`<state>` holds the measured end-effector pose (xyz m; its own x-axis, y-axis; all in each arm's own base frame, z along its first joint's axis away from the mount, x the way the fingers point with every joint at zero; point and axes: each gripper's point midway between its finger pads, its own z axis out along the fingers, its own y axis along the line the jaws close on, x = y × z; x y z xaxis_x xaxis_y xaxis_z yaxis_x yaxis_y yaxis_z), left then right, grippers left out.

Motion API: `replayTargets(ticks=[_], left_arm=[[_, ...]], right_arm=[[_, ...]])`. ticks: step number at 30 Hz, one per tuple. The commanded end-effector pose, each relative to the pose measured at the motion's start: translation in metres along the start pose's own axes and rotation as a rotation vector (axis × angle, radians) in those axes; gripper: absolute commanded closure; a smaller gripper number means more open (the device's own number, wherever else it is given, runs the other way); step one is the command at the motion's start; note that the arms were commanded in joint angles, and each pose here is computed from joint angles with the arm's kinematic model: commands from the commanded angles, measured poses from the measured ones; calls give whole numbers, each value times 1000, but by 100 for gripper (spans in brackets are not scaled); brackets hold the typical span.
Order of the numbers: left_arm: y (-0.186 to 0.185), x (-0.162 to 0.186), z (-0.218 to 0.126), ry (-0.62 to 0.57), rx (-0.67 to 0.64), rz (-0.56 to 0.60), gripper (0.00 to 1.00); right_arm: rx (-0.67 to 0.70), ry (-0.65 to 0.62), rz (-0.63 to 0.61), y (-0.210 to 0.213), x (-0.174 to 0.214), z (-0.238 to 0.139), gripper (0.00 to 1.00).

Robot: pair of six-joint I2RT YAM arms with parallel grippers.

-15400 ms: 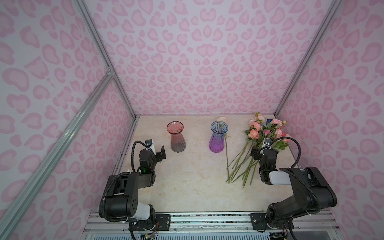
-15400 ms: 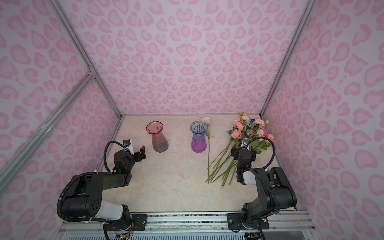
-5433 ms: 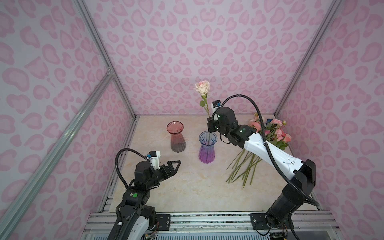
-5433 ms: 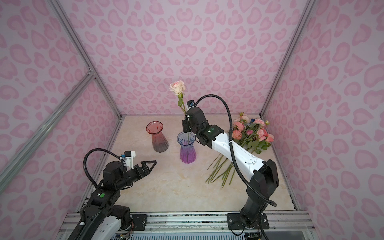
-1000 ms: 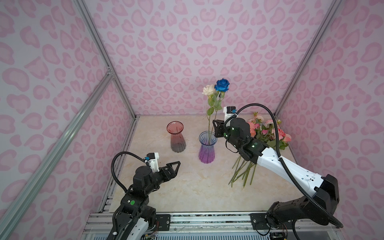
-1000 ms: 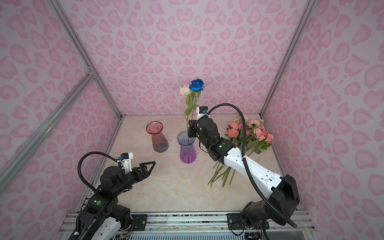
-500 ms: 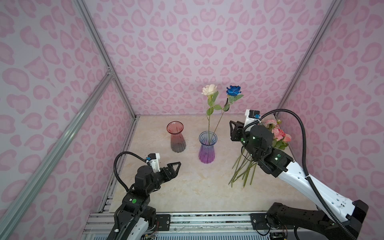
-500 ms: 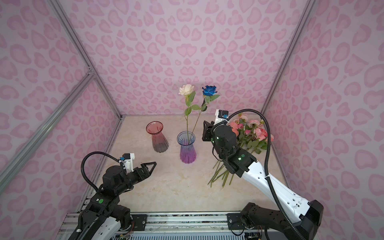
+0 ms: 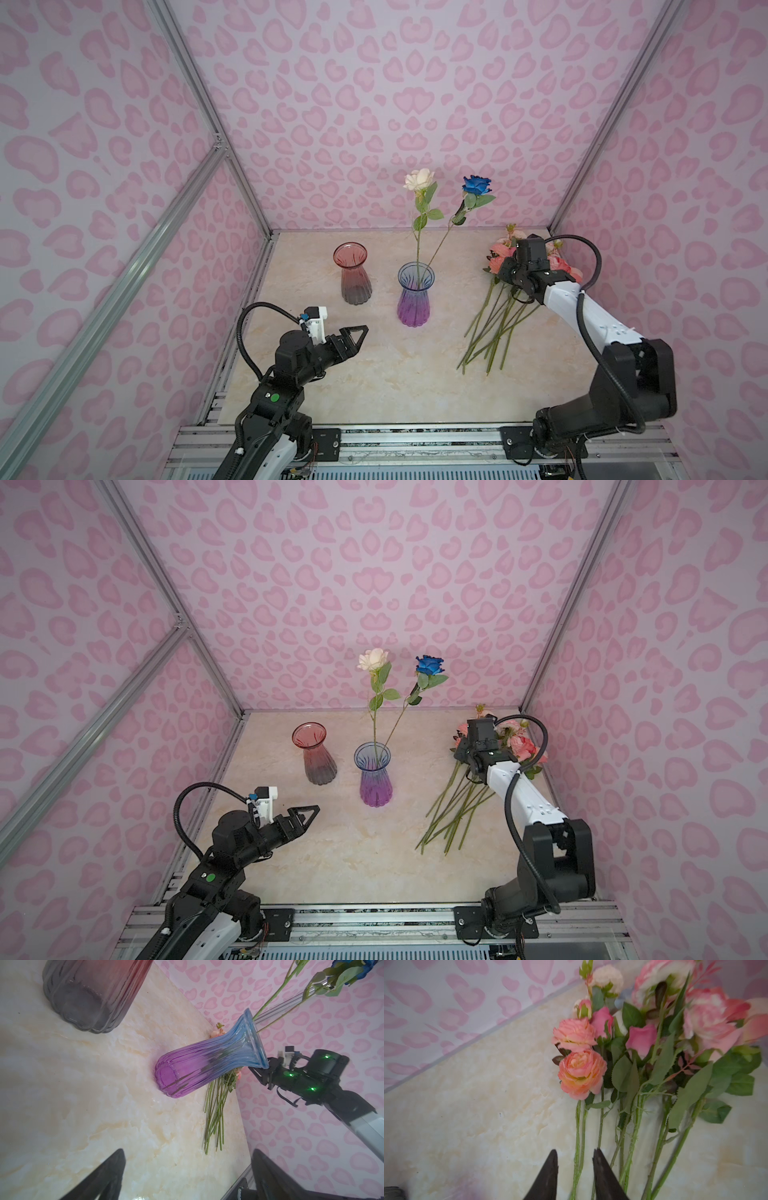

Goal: Arrange the flowers into the vase
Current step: 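Move the right gripper back down to the pink rose pile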

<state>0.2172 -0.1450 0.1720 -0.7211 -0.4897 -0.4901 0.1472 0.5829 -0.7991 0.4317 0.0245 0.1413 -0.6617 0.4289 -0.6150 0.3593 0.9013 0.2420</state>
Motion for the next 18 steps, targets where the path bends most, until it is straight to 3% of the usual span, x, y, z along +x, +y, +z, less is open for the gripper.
replayTargets(ticks=[1,6,13,15,18], left_arm=[[-11,-3,1,-9,51,10,5],[-9,-3,-2,-20,44,10,5],[-8,-7,-4,-47,30,15,4],[-9,-9,-3,-47,25,19,4],[-11,-12,-1,-41,21,21,4]], right_arm=[[11,175,17,-3,34,34,69],[29,292,1,-1,56,76,74],[57,342,-8,-5,70,100,79],[41,337,-11,-1,68,102,93],[3,295,-6,8,62,90,100]])
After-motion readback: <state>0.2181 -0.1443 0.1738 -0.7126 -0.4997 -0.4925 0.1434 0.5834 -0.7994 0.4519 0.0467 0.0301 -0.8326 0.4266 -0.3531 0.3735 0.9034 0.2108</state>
